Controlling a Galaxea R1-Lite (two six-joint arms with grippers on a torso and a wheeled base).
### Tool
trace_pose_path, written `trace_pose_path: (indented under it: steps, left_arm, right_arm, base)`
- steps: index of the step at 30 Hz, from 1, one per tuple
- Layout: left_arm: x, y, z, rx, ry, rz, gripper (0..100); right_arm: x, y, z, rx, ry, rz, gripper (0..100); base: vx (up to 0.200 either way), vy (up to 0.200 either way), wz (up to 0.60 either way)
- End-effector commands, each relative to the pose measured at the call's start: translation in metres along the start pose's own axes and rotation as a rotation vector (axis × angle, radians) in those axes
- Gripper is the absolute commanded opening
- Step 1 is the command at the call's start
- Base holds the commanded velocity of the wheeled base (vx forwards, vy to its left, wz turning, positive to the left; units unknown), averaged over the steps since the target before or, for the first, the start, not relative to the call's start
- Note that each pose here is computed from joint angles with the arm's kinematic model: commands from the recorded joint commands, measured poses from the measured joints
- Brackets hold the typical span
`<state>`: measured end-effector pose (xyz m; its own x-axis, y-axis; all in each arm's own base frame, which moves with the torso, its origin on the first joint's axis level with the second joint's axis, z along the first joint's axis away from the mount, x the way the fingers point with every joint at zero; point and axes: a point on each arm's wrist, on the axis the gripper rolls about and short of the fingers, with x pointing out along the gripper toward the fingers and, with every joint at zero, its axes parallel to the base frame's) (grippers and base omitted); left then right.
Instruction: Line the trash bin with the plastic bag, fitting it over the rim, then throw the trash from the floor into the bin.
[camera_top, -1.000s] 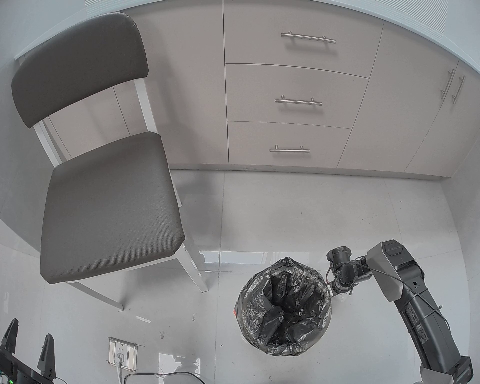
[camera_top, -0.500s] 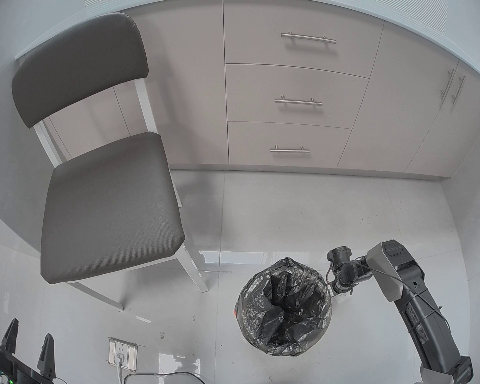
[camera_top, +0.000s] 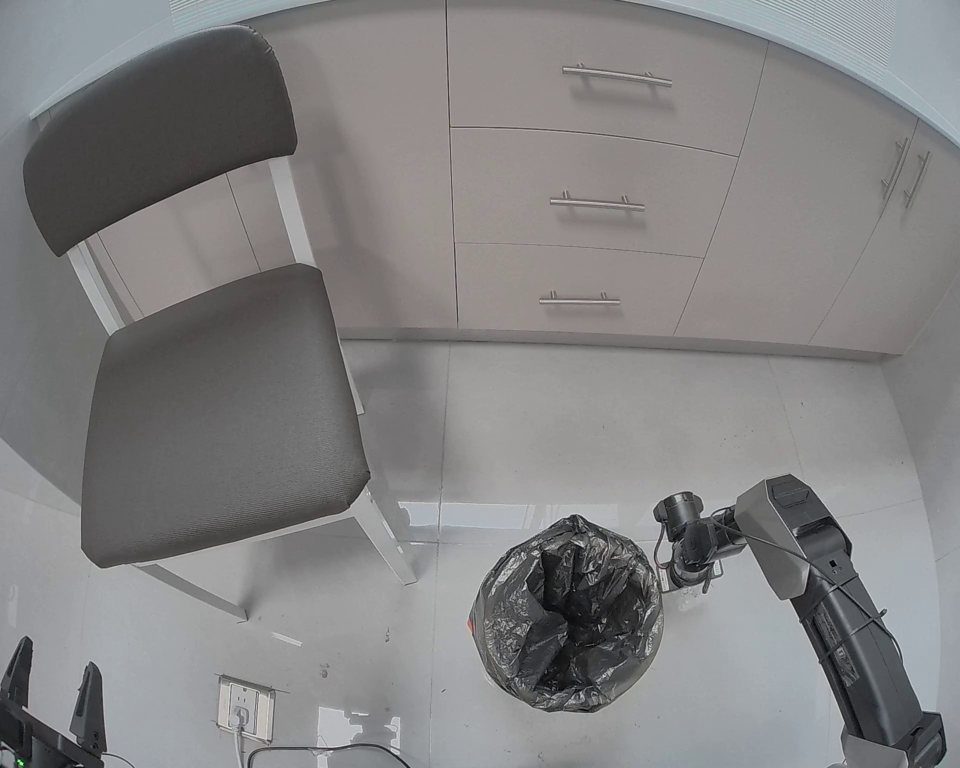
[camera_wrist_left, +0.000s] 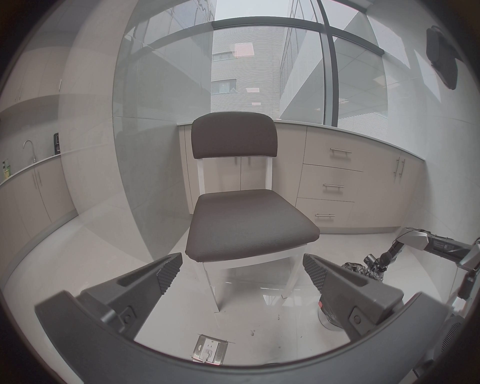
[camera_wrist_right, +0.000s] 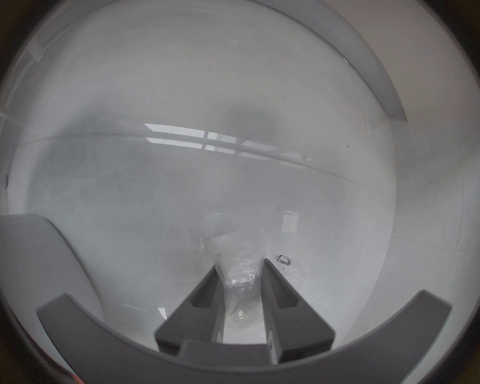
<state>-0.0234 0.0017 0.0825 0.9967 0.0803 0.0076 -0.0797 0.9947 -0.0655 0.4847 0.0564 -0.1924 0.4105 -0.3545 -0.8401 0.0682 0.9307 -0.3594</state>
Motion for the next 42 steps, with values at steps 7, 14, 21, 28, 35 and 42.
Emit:
trace_pose_path:
  steps: [7,14,21,28,35,42]
  left_arm:
    - [-0.001,0.0,0.0,-0.01,-0.018,0.012,100]
    - [-0.001,0.0,0.0,-0.01,-0.018,0.015,100]
    - [-0.001,0.001,-0.001,-0.015,-0.019,0.049,100]
    - [-0.001,0.001,0.0,-0.021,-0.022,0.052,100]
    - [-0.001,0.001,0.0,-0.029,-0.024,0.056,100]
    - [-0.001,0.001,0.0,-0.029,-0.024,0.056,100]
  right_arm:
    - [-0.115,-0.065,0.07,0.209,-0.014,-0.04,0]
    - [-0.213,-0.109,0.11,0.309,-0.185,-0.021,0]
    - [-0.334,-0.127,0.122,0.377,-0.373,0.051,0]
    - [-0.431,-0.087,0.094,0.237,-0.411,0.163,0]
    - [-0.451,-0.026,0.051,-0.017,-0.248,0.182,0]
    - [-0.431,0.035,0.013,-0.217,-0.05,0.144,0]
  base:
    - [0.0,0.0,0.0]
    - [0.0,0.0,0.0]
    - [0.0,0.0,0.0]
    - [0.0,0.0,0.0]
    - [0.0,0.0,0.0]
    - [0.0,0.0,0.0]
